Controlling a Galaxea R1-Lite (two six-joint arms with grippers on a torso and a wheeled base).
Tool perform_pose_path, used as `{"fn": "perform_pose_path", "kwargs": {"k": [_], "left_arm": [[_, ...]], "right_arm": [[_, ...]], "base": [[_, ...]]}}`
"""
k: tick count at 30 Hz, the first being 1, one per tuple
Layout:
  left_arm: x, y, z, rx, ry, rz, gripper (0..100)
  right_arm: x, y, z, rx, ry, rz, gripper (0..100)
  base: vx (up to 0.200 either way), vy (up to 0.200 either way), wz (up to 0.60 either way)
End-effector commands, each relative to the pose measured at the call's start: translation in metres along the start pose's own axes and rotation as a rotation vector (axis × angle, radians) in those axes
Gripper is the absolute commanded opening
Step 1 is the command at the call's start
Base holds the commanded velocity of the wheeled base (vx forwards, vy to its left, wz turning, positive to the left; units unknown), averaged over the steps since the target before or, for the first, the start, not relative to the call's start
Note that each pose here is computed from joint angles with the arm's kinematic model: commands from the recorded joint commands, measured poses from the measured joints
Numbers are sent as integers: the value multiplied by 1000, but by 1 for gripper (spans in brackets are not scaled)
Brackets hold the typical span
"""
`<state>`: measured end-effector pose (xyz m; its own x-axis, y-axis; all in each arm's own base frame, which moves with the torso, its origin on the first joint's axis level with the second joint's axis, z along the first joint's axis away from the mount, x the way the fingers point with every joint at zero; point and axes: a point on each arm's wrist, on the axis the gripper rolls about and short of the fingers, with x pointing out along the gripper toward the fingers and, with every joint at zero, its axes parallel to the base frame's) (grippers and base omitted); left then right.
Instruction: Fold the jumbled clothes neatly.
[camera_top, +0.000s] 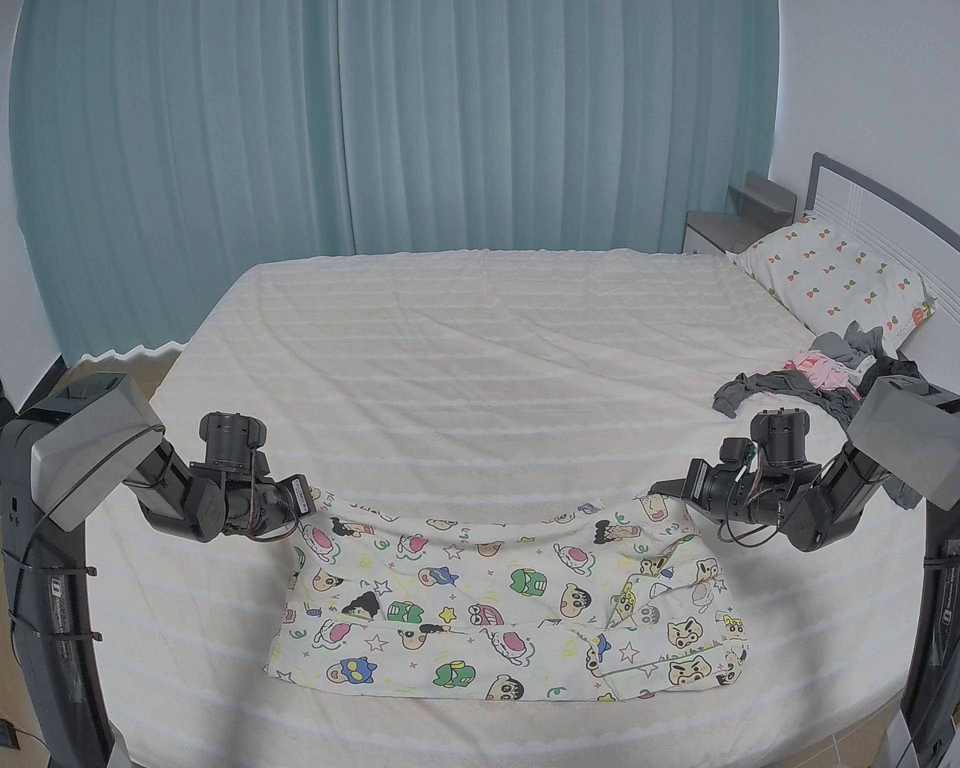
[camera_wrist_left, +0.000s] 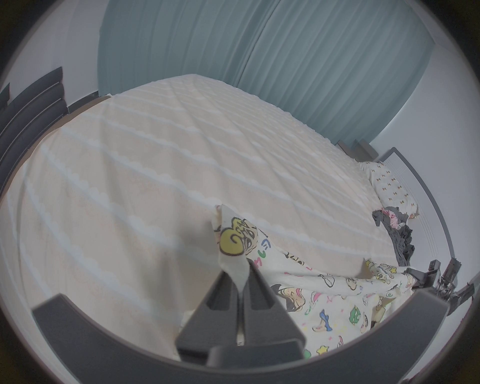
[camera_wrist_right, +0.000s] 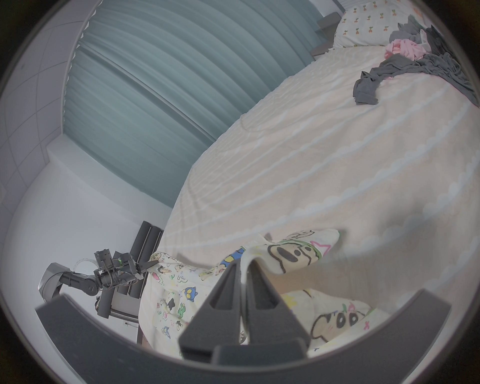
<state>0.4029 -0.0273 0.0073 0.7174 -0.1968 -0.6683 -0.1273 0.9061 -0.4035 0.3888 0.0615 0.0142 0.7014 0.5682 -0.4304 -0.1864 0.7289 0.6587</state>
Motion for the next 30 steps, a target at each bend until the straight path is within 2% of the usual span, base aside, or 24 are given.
{"fn": "perform_pose_path", "kwargs": {"k": [1, 8, 10, 20, 26, 27, 30], "left_arm": [[-18, 0, -7, 7, -7, -19, 0], [-23, 8, -26, 45, 0, -16, 0], [-24, 13, -36, 48, 17, -9, 0], [-29, 23, -61, 49, 54, 4, 0], [-33, 27, -77, 100, 102, -16, 0], [-32, 31, -85, 141, 122, -17, 0], [-31, 32, -90, 152, 132, -16, 0]], "right_arm": [[-15, 7, -11, -15, 14, 13, 0], [-26, -1, -35, -99, 81, -23, 0], [-29, -7, -46, -145, 108, -37, 0], [-37, -22, -74, -209, 189, -83, 0], [-36, -34, -90, -253, 237, -153, 0], [-33, -41, -96, -280, 249, -203, 0], [-33, -42, -97, -286, 251, -221, 0]], "base": [[0, 0, 0], [0, 0, 0], [0, 0, 0], [0, 0, 0], [0, 0, 0], [0, 0, 0], [0, 0, 0]]}}
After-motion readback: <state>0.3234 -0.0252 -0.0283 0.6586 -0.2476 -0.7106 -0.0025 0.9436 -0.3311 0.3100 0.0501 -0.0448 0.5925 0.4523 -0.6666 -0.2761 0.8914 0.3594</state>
